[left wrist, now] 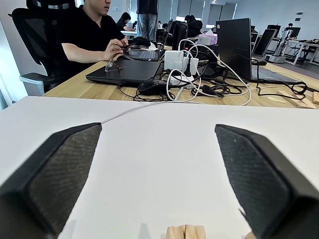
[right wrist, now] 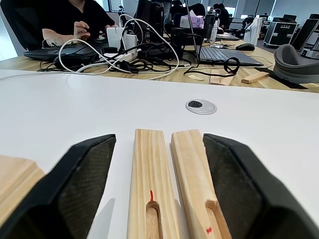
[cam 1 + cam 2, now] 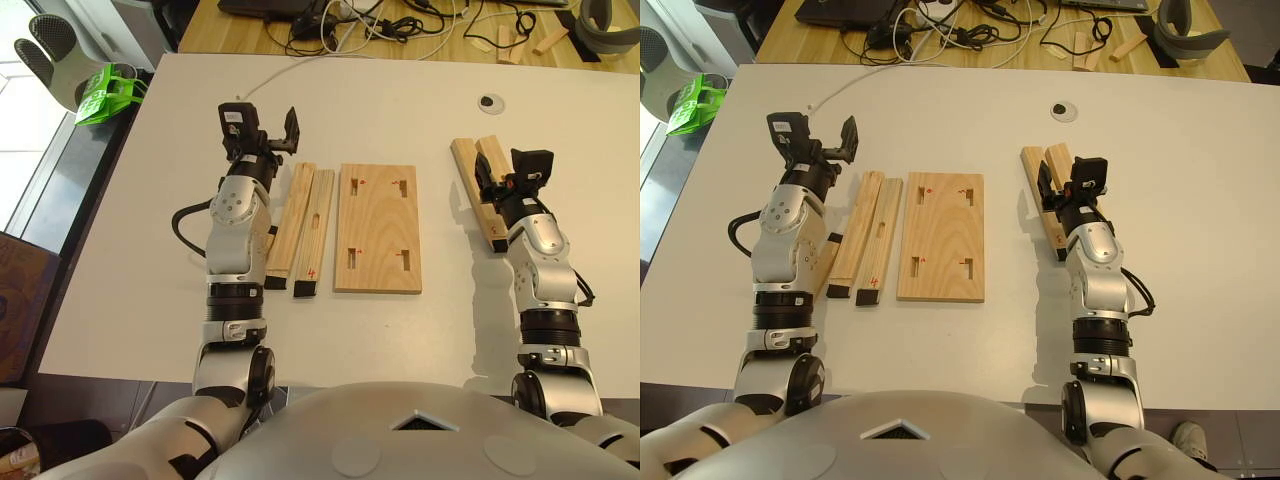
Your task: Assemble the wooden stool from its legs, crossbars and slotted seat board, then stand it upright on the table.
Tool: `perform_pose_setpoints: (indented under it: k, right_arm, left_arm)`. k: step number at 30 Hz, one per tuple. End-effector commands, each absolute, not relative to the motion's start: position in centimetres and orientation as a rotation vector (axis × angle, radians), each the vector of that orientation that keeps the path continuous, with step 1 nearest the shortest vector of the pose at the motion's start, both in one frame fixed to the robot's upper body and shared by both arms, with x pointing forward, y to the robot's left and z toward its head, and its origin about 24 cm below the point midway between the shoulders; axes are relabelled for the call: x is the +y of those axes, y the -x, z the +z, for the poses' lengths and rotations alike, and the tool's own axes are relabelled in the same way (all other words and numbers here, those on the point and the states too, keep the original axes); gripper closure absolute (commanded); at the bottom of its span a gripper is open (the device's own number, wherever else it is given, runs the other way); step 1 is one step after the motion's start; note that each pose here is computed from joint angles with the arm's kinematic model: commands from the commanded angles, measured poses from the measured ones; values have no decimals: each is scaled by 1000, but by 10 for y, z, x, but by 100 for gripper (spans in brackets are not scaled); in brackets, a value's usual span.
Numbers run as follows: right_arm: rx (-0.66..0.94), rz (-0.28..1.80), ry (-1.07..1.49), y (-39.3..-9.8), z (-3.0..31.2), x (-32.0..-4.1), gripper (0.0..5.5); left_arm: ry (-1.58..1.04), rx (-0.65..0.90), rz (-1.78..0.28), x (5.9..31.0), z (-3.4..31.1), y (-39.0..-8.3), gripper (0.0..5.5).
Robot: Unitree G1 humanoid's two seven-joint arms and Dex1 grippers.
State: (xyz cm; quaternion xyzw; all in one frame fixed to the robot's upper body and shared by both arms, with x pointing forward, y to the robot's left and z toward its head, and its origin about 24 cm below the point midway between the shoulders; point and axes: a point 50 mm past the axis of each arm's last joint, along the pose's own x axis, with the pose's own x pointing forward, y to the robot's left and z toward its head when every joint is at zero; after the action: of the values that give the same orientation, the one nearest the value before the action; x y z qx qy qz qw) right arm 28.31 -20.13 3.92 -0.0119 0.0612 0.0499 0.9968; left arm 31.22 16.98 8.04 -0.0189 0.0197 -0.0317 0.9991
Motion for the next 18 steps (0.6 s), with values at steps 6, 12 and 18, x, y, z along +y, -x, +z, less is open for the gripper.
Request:
perform_pose_setpoints:
  k: [6,12,18]
  right_arm:
    - [102,90,30,-285,45,-204,224]
    - [97,92,30,-286,46,-203,224]
    - [101,88,27,-285,45,-203,224]
  left_arm:
    - [48,20,-67,166,87,-314,128]
    - [56,0,-70,164,93,-316,128]
    - [55,7,-70,165,92,-315,128]
